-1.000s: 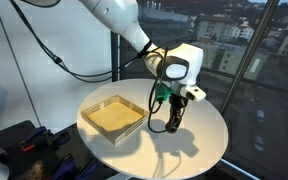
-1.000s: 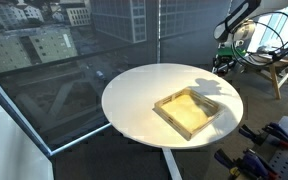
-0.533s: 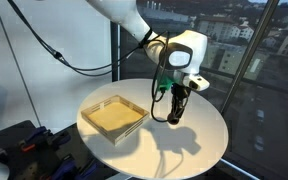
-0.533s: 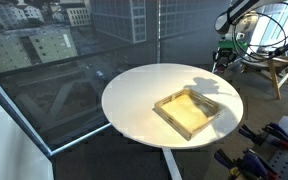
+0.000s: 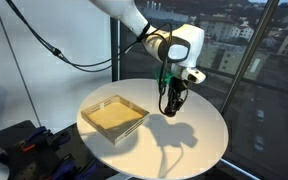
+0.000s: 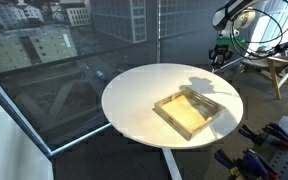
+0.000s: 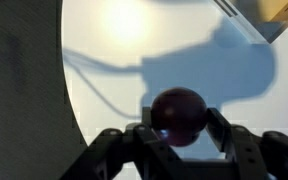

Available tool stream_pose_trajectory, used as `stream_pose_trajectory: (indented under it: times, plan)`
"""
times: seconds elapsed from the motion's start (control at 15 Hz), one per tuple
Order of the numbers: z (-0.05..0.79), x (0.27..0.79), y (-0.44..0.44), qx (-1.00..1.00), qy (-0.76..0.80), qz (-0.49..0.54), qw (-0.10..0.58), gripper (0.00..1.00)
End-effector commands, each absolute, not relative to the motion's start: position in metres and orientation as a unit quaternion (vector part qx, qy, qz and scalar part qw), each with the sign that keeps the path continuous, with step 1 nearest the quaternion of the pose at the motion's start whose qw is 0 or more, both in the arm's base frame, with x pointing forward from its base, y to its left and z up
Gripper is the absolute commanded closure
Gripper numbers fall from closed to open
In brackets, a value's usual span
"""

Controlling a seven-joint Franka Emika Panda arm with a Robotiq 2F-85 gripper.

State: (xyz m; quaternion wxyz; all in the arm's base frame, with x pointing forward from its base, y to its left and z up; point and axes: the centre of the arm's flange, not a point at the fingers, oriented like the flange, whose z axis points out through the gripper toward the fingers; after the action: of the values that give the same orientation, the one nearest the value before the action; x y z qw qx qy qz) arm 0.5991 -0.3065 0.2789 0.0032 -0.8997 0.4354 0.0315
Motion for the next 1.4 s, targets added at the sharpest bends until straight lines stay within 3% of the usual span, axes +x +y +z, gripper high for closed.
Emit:
stream_pose_trajectory:
  times: [0.0,1.33]
  plan:
    - [0.292,0.602,-0.297,-0.917,0.397,0.032,0.016,0.67]
    - [0.317,0.61,-0.212,-0.976,0.216,-0.023,0.013,0.67]
